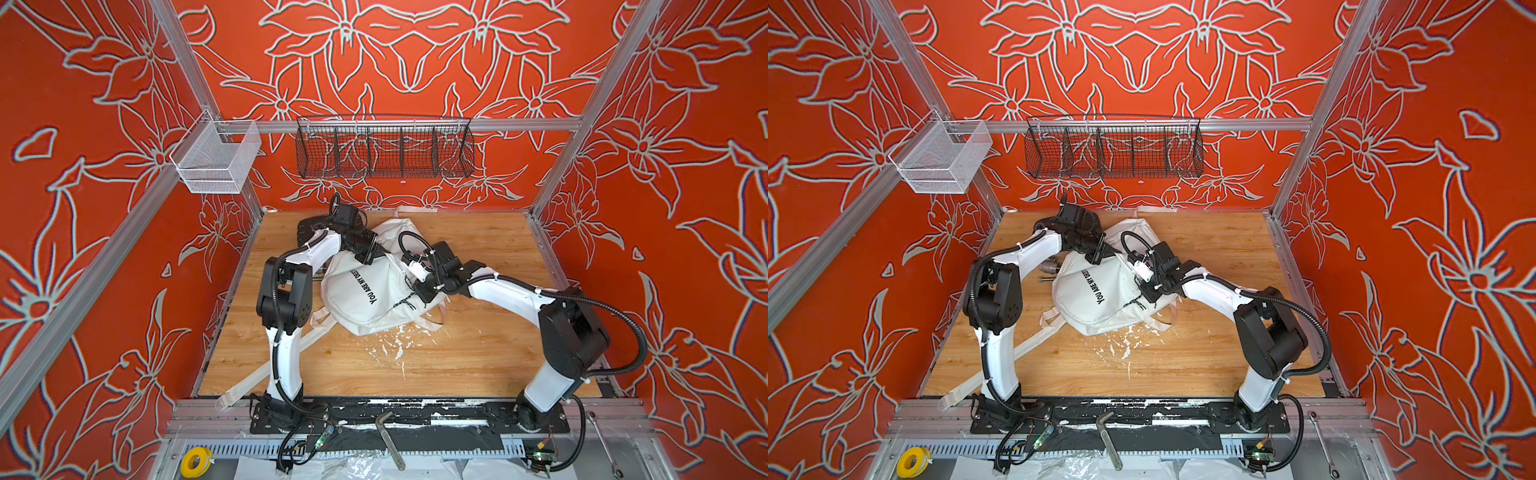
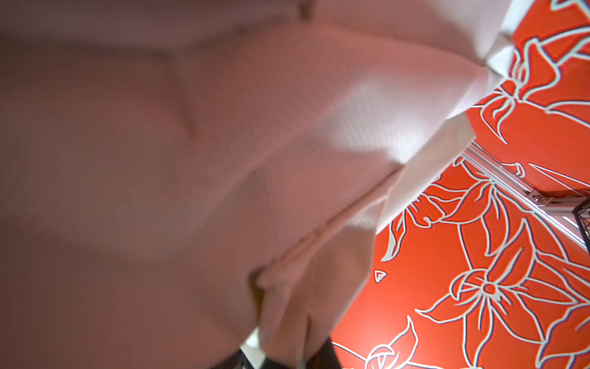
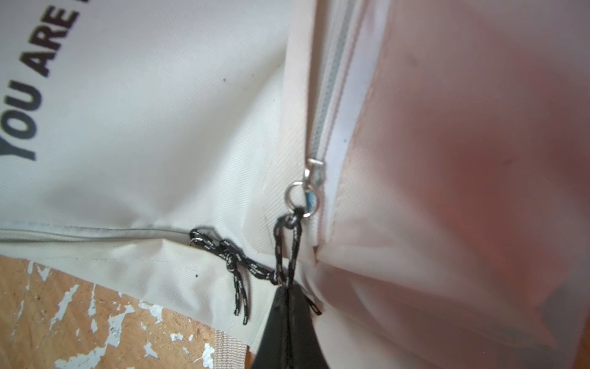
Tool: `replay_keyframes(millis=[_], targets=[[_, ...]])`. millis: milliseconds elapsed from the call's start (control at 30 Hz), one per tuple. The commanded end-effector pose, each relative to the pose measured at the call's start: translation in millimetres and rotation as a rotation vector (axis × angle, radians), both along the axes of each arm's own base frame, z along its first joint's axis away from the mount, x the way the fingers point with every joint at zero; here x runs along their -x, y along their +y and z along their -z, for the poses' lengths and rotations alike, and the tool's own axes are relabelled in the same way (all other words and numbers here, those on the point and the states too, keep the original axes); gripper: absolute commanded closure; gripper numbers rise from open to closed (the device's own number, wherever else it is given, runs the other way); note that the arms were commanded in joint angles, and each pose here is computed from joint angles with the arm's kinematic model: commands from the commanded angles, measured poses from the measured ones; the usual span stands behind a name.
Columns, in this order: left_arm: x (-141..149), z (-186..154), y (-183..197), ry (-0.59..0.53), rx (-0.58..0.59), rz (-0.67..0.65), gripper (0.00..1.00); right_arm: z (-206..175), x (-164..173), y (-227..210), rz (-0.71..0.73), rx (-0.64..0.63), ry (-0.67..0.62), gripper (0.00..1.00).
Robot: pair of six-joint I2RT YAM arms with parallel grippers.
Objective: Pack books, pencil case, and school supplies into a backpack
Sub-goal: Zip the student bag at the center of the table.
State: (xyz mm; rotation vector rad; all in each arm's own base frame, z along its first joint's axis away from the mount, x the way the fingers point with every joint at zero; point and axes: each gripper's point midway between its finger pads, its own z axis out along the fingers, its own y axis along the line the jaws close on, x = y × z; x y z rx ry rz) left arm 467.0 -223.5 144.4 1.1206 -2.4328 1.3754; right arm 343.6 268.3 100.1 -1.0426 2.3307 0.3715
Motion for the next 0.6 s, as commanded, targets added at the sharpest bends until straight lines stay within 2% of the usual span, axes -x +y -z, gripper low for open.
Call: replay_keyframes(millis=[0,133,267,567], targets=[[-18.1,-60.5,2.9,-0.146,0.083,-0.007,1.0,20.4,26.5,-13.8,0.043,0.048,0.144,1.0],[-21.6,-68.7,5.4,-0.158,0.102,-0.023,1.0,29.0,36.0,-12.8,0.114,0.03,0.258,1.0],[-19.0,-69.7,9.3,-0.155,0.094,-0.03,1.0,23.3,38.3,-9.9,0.121,-0.028,0.235,1.0],[-33.9,-90.7,35.4,-0.205,0.112,-0.091,1.0,68.8,78.0,-48.6,0.247,0.117,0.428,1.0]])
